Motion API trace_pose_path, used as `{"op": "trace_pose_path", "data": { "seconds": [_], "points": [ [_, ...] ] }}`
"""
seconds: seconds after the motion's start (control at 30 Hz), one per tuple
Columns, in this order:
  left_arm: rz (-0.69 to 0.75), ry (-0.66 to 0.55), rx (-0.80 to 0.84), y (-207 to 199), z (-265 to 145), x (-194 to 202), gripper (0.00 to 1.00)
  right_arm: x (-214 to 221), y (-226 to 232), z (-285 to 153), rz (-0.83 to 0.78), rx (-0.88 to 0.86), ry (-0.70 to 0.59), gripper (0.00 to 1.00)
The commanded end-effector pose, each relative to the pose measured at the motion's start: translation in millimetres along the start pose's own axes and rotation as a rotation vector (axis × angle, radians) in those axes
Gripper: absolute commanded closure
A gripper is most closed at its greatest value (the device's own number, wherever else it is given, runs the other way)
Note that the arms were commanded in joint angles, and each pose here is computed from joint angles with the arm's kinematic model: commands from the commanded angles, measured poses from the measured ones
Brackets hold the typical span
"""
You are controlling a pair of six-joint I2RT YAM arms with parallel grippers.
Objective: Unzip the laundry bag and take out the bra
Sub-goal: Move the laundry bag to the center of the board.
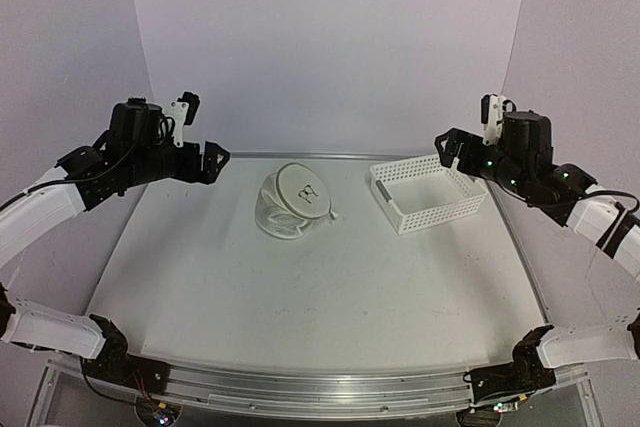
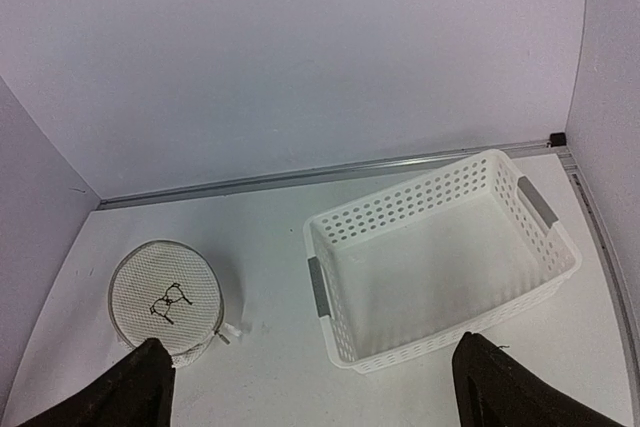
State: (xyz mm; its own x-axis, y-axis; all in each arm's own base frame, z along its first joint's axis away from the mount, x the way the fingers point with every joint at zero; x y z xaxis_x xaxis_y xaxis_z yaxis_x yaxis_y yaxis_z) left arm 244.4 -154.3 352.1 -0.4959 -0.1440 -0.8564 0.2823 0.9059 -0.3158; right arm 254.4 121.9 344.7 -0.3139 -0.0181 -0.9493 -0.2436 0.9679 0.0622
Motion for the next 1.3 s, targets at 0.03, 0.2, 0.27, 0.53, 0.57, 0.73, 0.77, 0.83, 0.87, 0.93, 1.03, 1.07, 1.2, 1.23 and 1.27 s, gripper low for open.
{"op": "trace_pose_path", "data": {
  "seconds": [0.03, 0.2, 0.27, 0.53, 0.57, 0.73, 0.77, 0.83, 0.87, 0.93, 1.03, 1.07, 1.2, 1.23, 1.27],
  "points": [
    [-0.029, -0.088, 0.025, 1.1, -15.2, -5.9, 0.0, -4.7, 4.1, 5.1, -0.006, -0.025, 0.005, 0.02],
    [-0.07, -0.087, 0.032, 2.1, -14.3, -2.4, 0.01, 3.9, 14.4, 17.9, -0.052, -0.138, 0.051, 0.02],
    [-0.104, -0.089, 0.033, 2.4, -13.6, -1.8, 0.0, 5.8, 19.6, 22.6, -0.059, -0.192, 0.061, 0.02],
    [-0.235, -0.073, 0.03, 2.6, 6.5, 5.1, 0.0, 19.7, 26.1, 39.6, -0.038, -0.248, 0.098, 0.02],
    [-0.248, -0.068, 0.023, 2.7, 10.7, 5.6, 0.0, 21.9, 25.0, 41.1, -0.037, -0.236, 0.104, 0.02],
    [-0.3, -0.035, 0.013, -0.8, 32.0, 5.2, 0.01, 32.5, 20.5, 45.0, -0.038, -0.178, 0.128, 0.02],
    [-0.309, -0.027, 0.024, -3.1, 36.8, 3.8, 0.0, 35.0, 20.1, 46.2, -0.039, -0.172, 0.136, 0.02],
    [-0.326, 0.001, 0.036, -6.7, 48.4, 3.7, 0.0, 40.6, 20.0, 47.9, -0.039, -0.172, 0.153, 0.02],
    [-0.334, 0.016, 0.043, -8.8, 54.4, 3.4, 0.0, 42.6, 19.5, 48.2, -0.038, -0.169, 0.158, 0.02],
    [-0.351, 0.042, 0.051, -12.5, 67.5, 2.7, 0.01, 46.9, 18.4, 48.2, -0.037, -0.159, 0.167, 0.02],
    [-0.368, 0.094, 0.069, -18.2, 88.9, 4.8, 0.02, 50.7, 15.6, 46.1, -0.038, -0.136, 0.171, 0.02],
    [-0.372, 0.108, 0.074, -19.7, 94.2, 5.1, 0.02, 51.9, 14.9, 45.0, -0.04, -0.132, 0.172, 0.02],
    [-0.364, 0.171, 0.092, -26.4, 116.3, 6.6, 0.03, 54.4, 13.6, 39.7, -0.037, -0.134, 0.169, 0.02],
    [-0.354, 0.185, 0.087, -26.8, 122.4, 6.5, 0.03, 54.5, 13.1, 38.4, -0.035, -0.136, 0.168, 0.02],
    [-0.341, 0.202, 0.079, -28.0, 129.5, 6.2, 0.03, 54.4, 13.2, 36.7, -0.036, -0.14, 0.167, 0.02]
  ]
}}
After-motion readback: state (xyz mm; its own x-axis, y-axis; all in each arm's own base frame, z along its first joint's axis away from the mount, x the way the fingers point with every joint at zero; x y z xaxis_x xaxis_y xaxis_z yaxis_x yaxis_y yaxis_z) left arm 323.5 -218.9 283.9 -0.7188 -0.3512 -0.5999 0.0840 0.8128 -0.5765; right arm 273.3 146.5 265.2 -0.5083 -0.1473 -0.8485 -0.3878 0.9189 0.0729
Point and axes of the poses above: each gripper's point midway between its finger pads, its own z axis out along the fingers, its own y axis along the line the jaws close on, x = y × z, the point moved 10 cm from there along -z, back along the fingers, and after that the axes turned 15 degrees about -z, right-handed, at the moved point
